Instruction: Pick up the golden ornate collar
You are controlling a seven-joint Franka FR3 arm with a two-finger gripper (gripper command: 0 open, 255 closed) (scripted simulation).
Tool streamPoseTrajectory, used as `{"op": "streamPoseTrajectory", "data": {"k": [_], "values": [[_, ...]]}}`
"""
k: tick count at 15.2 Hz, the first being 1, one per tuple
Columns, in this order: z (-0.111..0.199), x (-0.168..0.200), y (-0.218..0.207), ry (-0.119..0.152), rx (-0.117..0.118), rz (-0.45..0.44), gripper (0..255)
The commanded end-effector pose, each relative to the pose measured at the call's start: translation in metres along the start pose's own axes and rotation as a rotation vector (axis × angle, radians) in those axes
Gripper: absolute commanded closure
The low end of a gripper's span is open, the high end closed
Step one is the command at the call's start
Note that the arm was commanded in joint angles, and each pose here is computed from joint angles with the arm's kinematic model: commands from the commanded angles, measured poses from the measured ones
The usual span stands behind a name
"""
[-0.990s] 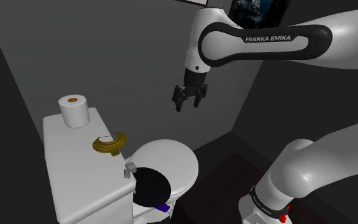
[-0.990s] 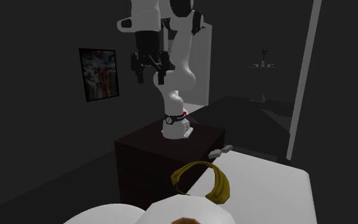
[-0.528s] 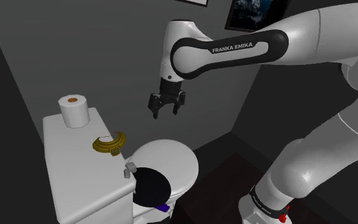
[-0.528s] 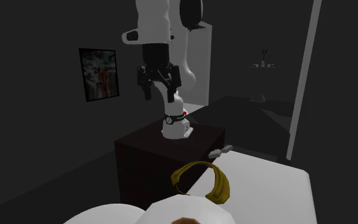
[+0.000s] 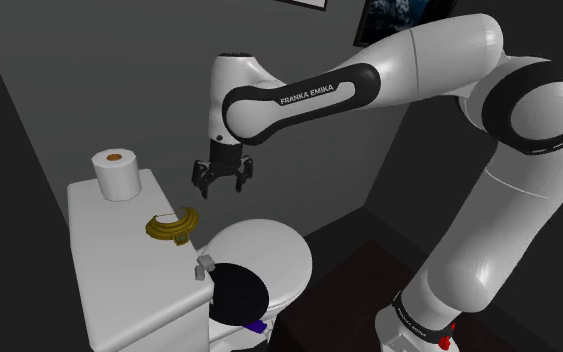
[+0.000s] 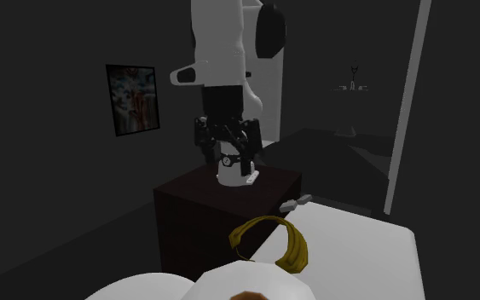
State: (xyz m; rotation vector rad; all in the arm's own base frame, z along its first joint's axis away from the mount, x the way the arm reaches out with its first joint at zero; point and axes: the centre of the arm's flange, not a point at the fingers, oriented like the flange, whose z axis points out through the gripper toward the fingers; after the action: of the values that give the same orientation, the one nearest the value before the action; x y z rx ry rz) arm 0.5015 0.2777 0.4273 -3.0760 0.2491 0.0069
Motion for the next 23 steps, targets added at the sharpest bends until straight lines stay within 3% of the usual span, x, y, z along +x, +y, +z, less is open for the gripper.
{"op": "streamPoseTrajectory", "data": {"k": [1,6,16,17,23], "values": [[0.014,0.012,-0.016,0.001,0.005,0.013,0],[0.047,0.043,-0.063,0.003,0.015,0.040,0],[0.088,0.045,-0.063,0.003,0.016,0.041,0],[0.088,0.045,-0.063,0.003,0.016,0.041,255],[0.088,0.046,-0.063,0.003,0.016,0.041,255]]}}
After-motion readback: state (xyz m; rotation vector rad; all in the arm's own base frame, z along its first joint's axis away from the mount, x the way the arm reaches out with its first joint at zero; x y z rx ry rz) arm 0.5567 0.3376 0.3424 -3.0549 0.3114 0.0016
